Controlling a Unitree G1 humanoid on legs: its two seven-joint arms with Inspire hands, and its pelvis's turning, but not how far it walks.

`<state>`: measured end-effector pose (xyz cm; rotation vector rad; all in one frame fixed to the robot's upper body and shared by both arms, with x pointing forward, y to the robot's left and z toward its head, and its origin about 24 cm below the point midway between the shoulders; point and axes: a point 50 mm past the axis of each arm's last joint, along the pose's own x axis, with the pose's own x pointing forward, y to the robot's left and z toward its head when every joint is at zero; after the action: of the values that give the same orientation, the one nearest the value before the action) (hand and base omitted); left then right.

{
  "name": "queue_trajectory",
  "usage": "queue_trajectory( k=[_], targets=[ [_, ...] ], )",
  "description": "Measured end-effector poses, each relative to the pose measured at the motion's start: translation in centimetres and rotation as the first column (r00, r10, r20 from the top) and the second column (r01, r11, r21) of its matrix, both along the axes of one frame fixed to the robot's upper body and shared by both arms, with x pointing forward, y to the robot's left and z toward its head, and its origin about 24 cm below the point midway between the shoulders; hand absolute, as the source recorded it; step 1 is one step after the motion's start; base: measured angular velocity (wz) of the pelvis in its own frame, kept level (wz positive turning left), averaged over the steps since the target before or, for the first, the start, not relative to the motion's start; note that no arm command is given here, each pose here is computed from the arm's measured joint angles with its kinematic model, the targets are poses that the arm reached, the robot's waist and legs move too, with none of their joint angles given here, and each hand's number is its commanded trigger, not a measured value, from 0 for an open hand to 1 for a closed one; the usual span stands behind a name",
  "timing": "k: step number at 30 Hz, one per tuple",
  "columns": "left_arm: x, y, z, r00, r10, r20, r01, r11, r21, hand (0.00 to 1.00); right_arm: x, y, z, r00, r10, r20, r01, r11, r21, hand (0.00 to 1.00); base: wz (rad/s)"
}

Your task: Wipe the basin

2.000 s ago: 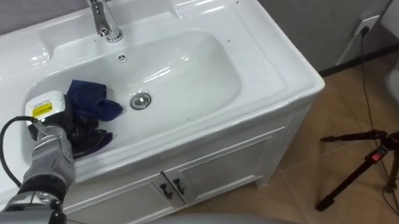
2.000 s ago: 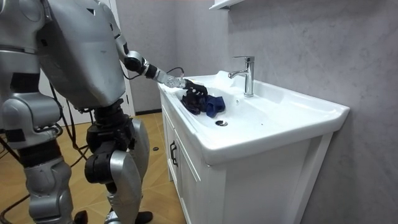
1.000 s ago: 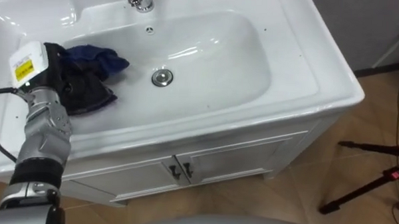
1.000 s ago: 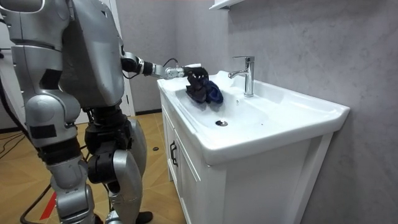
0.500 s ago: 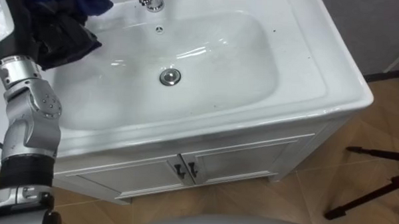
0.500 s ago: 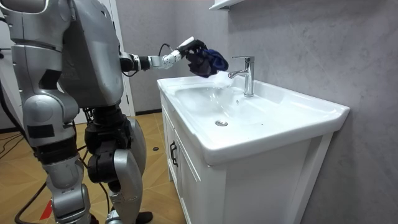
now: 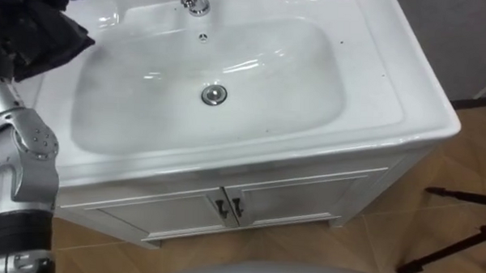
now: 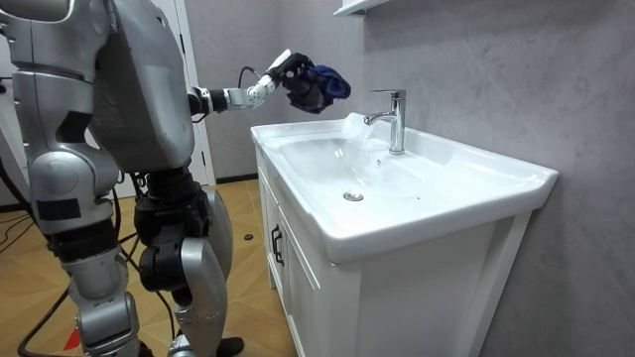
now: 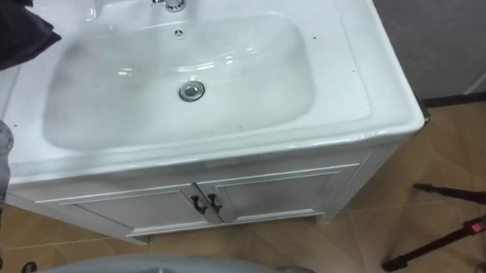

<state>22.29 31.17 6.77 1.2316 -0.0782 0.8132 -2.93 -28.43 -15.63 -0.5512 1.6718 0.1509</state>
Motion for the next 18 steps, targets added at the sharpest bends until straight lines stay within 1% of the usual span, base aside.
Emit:
queue_trajectory(
  k=[5, 9, 12, 18],
  targets=[
    [-0.6, 0.8, -1.9, 0.997, 0.047, -0.053, -0.051, 0.996, -0.079, 1.0, -0.2, 0.0, 0.0, 1.0, -0.001, -0.013, 0.001, 1.0, -0.005, 0.0, 0.0],
    [-1.0, 1.3, -3.0, 0.993, 0.075, -0.093, -0.084, 0.991, -0.099, 1.0, -0.1, 0.0, 0.0, 1.0, -0.002, -0.013, 0.002, 1.0, -0.007, 0.0, 0.0],
    [-1.4, 1.8, -3.4, 0.989, 0.103, -0.101, -0.116, 0.985, -0.13, 1.0, -0.1, 0.0, 0.0, 1.0, -0.002, -0.015, 0.002, 1.0, -0.007, 0.0, 0.0],
    [-2.3, 3.1, -4.3, 0.977, 0.169, -0.131, -0.188, 0.97, -0.155, 1.0, 0.0, 0.0, 0.0, 1.0, -0.002, -0.014, 0.002, 1.0, -0.007, 0.0, 0.0]
  ],
)
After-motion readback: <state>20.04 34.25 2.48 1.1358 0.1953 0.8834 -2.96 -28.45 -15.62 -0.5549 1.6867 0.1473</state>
